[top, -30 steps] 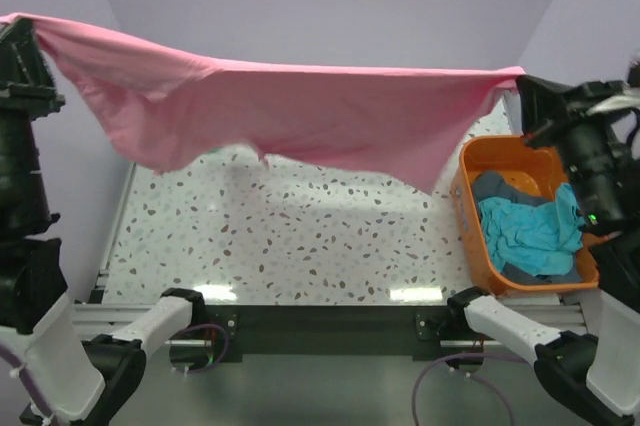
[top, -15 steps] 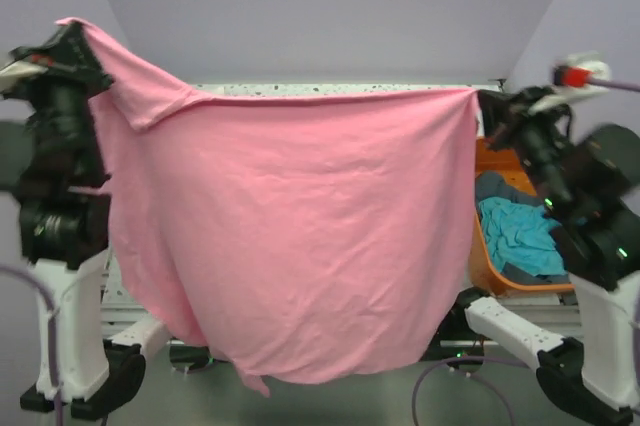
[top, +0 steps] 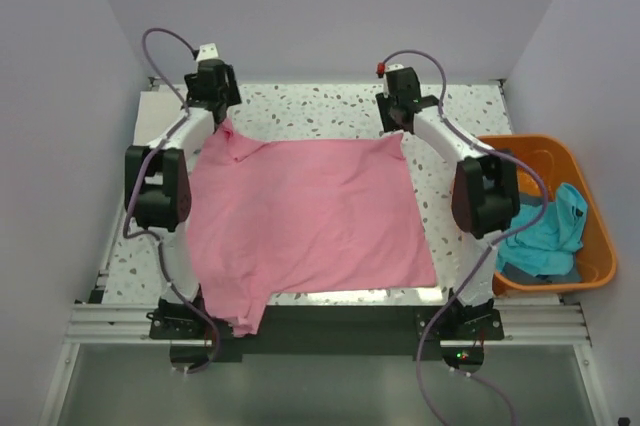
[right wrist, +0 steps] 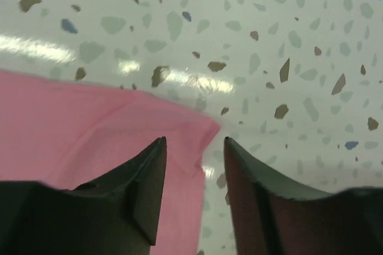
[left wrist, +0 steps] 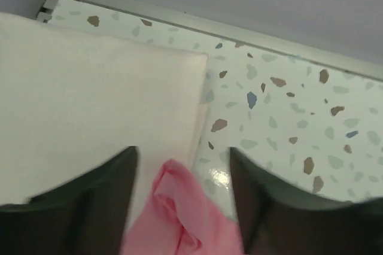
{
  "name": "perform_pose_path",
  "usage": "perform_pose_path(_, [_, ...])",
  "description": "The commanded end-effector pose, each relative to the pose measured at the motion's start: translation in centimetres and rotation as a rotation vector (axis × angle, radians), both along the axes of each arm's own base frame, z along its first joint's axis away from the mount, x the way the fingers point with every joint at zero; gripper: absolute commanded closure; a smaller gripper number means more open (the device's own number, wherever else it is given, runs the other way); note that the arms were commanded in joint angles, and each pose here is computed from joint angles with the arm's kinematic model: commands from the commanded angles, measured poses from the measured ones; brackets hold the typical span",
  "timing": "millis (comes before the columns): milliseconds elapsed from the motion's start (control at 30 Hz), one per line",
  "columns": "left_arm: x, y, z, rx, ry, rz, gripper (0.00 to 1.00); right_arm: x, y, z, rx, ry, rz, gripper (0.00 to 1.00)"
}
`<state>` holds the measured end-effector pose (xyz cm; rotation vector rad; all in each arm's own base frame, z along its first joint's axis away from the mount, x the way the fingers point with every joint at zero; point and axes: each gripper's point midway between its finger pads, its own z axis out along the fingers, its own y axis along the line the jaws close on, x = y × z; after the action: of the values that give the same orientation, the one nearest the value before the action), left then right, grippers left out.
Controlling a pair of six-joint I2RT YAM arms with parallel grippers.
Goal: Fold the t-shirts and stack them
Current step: Flatten the tshirt out
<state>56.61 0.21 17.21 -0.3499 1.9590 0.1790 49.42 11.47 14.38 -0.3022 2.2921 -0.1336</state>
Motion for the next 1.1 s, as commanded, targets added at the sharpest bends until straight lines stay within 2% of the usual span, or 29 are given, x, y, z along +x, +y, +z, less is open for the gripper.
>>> perform_pose_path(0, [4.1, -1.1, 4.9, -0.052, -0.121, -0.050, 0.08, 5.4, -1.7, 1.2, -0.059, -0.059, -0.084, 0.49])
perform_pose_path(33, [4.1, -1.4, 5.9, -0.069, -0.139, -0.063, 0.00, 6.1, -2.4, 3.1, -0.087, -0.069, -0.128, 0.03])
perform_pose_path(100, [3.7, -2.4, 7.0, -0.099, -0.169, -0.109, 0.00, 6.3, -2.3, 3.8, -0.081, -0.071, -0.140, 0.01])
perform_pose_path(133, [3.2, -2.7, 10.4, -0.114, -0.260, -0.125, 0.00, 6.1, -2.1, 5.3, -0.057, -0.109, -0.141, 0.01])
perform_pose_path(167, [2.2, -3.0, 12.0, -0.131, -0.294, -0.143, 0.00, 5.3, -1.7, 6.5, -0.010, -0.148, -0.132, 0.01])
perform_pose_path(233, [1.1, -3.1, 12.6, -0.144, -0.298, -0.154, 0.00, 4.4, -1.3, 7.0, 0.033, -0.164, -0.111, 0.01])
perform_pose_path(300, [-0.5, -3.5, 13.3, -0.163, -0.291, -0.168, 0.00, 2.6, -0.1, 6.0, 0.122, -0.120, -0.096, 0.01])
perform_pose_path(367, [-2.1, -3.7, 11.4, -0.182, -0.221, -0.167, 0.00, 0.9, 1.4, 6.5, 0.208, -0.096, -0.070, 0.01])
perform_pose_path(400, [-3.0, -3.8, 12.0, -0.194, -0.220, -0.169, 0.00, 0.0, 1.9, 6.2, 0.223, -0.076, -0.060, 0.01])
perform_pose_path(467, [-4.8, -4.9, 9.5, -0.224, -0.144, -0.196, 0.00, -2.4, 3.2, 4.3, 0.242, -0.027, -0.054, 0.01])
perform_pose_path(500, [-5.8, -5.2, 9.6, -0.225, -0.137, -0.201, 0.00, -3.8, 3.5, 2.2, 0.234, 0.019, -0.051, 0.01])
perform_pose_path(567, [-7.7, -6.3, 6.4, -0.233, -0.050, -0.198, 0.00, -5.0, 5.1, 0.9, 0.262, 0.041, -0.039, 0.01])
perform_pose_path(633, [-9.3, -8.2, 5.0, -0.244, -0.006, -0.260, 0.00, -6.5, 5.5, -1.6, 0.278, 0.107, -0.050, 0.01])
perform_pose_path(733, [-12.5, -10.2, 0.4, -0.306, 0.097, -0.324, 0.00, -8.1, 5.5, -4.7, 0.296, 0.185, -0.084, 0.01])
perform_pose_path(800, [-13.7, -11.7, 0.1, -0.348, 0.088, -0.383, 0.00, -8.6, 5.2, -6.5, 0.283, 0.212, -0.101, 0.01])
perform_pose_path(833, [-14.8, -12.4, -1.5, -0.350, 0.125, -0.399, 0.00, -8.3, 4.9, -6.9, 0.271, 0.211, -0.115, 0.01])
perform_pose_path(933, [-15.0, -12.2, -3.4, -0.332, 0.160, -0.376, 0.00, -7.4, 4.1, -8.5, 0.224, 0.236, -0.161, 0.01])
perform_pose_path(1067, [-14.2, -9.5, -6.1, -0.242, 0.211, -0.239, 0.00, -5.4, 3.4, -10.3, 0.195, 0.248, -0.191, 0.01])
